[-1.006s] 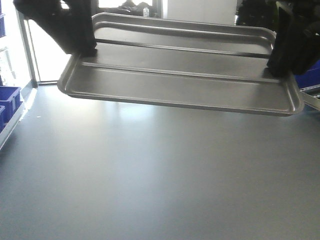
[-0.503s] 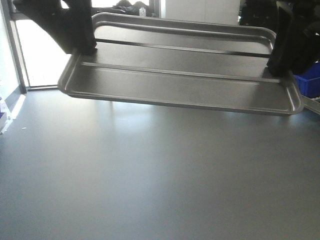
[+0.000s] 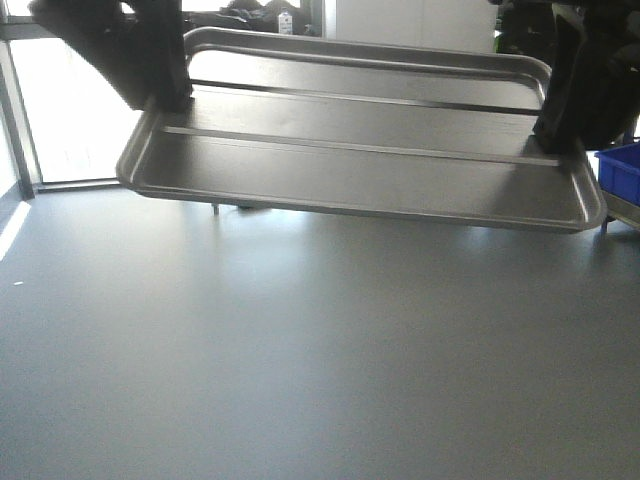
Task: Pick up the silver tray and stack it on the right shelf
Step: 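Hold the tray raised with both grippers while the base drives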
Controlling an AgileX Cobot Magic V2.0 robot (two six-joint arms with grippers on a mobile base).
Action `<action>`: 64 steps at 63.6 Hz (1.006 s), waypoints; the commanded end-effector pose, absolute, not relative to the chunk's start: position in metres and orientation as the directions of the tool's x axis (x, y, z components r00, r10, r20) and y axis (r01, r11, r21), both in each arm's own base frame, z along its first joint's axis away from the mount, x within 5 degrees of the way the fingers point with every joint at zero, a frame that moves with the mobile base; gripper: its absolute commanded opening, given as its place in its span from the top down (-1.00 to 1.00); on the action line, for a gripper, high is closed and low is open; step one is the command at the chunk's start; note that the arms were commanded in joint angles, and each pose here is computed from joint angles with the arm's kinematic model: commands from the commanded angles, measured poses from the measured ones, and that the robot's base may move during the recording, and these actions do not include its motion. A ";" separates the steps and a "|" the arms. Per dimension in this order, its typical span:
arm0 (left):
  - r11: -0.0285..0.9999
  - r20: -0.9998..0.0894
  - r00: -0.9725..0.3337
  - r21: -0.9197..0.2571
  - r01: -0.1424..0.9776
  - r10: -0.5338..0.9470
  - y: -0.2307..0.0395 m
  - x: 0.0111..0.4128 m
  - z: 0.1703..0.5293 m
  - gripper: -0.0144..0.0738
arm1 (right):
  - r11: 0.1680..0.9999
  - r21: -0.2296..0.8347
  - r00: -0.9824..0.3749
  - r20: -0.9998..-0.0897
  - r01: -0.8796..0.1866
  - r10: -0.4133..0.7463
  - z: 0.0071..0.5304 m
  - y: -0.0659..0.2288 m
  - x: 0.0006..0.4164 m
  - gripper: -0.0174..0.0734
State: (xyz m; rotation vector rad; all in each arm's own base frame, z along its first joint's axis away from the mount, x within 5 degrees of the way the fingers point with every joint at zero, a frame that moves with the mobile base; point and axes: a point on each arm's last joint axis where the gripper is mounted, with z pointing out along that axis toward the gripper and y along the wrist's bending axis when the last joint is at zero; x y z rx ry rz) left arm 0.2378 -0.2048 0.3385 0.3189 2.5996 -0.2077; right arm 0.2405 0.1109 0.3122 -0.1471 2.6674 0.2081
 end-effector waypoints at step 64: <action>0.954 -0.590 -0.788 -0.096 0.284 0.175 -0.201 0.237 0.361 0.88 | 0.979 0.095 -0.842 -0.530 -0.180 -0.103 0.331 0.107 0.240 0.49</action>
